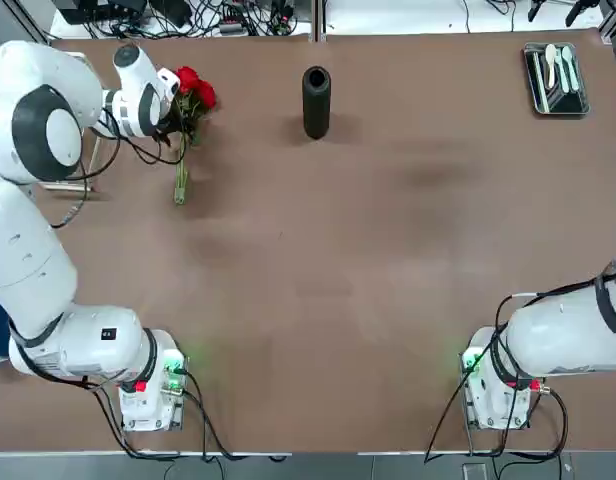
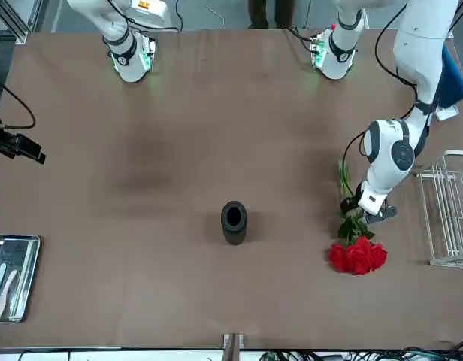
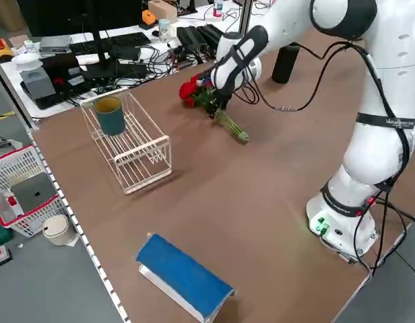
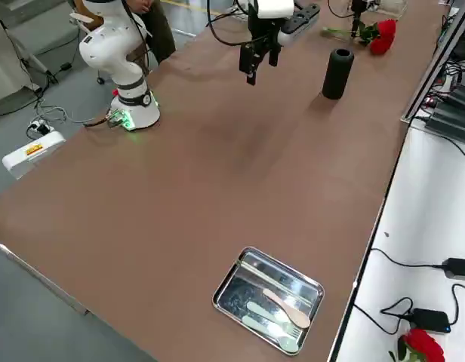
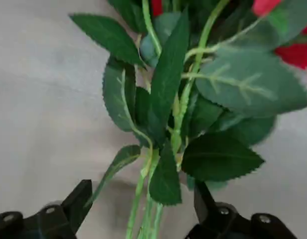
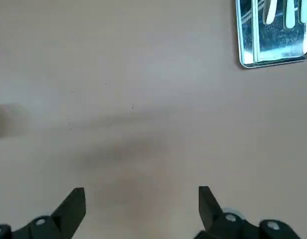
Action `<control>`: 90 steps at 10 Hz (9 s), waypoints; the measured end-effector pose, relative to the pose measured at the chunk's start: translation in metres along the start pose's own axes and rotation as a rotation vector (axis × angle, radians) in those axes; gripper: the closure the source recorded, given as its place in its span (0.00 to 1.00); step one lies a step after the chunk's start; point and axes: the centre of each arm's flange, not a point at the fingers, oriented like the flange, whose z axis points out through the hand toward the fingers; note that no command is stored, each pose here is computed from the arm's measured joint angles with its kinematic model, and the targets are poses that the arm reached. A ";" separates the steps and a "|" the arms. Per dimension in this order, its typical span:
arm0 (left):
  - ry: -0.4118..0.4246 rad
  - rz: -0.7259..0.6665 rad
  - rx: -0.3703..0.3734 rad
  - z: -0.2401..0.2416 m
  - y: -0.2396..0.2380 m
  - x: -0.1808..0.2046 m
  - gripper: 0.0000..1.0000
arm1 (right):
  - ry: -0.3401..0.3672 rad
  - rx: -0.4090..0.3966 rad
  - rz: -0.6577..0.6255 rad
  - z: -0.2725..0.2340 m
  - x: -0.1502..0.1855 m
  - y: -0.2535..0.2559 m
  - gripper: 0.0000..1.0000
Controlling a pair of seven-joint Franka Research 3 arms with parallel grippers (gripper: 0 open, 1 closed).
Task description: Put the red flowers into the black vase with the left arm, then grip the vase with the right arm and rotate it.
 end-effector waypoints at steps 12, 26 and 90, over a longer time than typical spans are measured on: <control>0.051 -0.059 -0.012 -0.028 0.004 0.019 0.93 | 0.002 0.004 -0.042 -0.006 -0.008 -0.022 0.00; 0.461 -0.411 0.223 -0.330 0.225 0.023 0.93 | -0.052 0.003 0.019 0.022 -0.009 0.014 0.00; 1.305 -0.225 0.151 -0.075 0.522 -0.190 0.54 | -0.047 0.003 -0.006 0.023 -0.009 -0.001 0.00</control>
